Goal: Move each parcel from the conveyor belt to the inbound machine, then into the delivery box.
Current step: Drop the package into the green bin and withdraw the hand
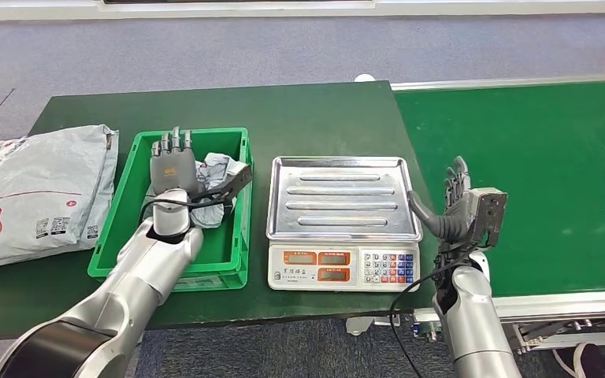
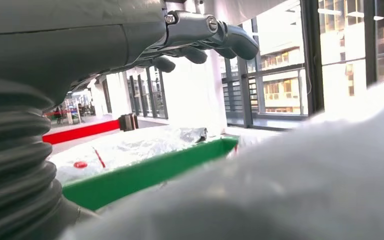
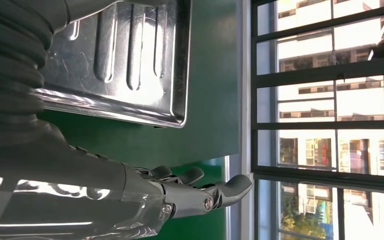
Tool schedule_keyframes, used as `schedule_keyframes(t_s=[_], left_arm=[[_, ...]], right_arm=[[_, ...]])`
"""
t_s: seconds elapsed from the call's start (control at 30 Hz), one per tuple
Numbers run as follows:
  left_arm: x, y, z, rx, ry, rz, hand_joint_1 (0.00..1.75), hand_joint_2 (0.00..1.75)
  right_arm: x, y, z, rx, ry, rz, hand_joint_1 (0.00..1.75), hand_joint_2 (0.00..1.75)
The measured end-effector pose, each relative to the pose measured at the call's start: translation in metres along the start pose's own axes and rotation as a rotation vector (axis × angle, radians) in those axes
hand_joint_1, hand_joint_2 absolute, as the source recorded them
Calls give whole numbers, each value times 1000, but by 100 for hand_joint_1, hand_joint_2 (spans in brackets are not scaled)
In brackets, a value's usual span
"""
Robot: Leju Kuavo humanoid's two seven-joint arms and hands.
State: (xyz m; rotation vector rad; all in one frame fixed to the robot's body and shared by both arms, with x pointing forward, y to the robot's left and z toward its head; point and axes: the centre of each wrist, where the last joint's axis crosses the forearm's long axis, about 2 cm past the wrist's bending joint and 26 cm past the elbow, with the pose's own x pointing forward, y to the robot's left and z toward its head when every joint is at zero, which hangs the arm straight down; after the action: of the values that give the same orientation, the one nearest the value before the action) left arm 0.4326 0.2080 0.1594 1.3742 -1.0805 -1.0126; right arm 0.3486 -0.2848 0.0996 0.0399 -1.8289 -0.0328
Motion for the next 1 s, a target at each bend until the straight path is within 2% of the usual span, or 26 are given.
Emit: schedule_keyframes(t_s=[0.3,0.5,0.67,0.83,0.9,1.0], left_arm=[[-7,20,-18,39,62,-7,0,175],[-10,31,-25,115,-5,33,0,175],[-17,51,-35,199,-125,296,0,175],[-20,58,-39,227,-136,436,0,175],[-21,59,-40,209,-163,538,0,175],[-23,56,-42,79,-222,838,0,175]], right_arm=[[8,1,-13,10,-34,-6,0,175],[8,0,-13,6,-37,-2,0,175],[7,-4,-13,3,-32,-3,0,175],[10,-6,-19,3,-34,-2,0,175],[10,-7,-22,3,-35,-5,0,175],[9,-9,-27,6,-39,-13,0,175]])
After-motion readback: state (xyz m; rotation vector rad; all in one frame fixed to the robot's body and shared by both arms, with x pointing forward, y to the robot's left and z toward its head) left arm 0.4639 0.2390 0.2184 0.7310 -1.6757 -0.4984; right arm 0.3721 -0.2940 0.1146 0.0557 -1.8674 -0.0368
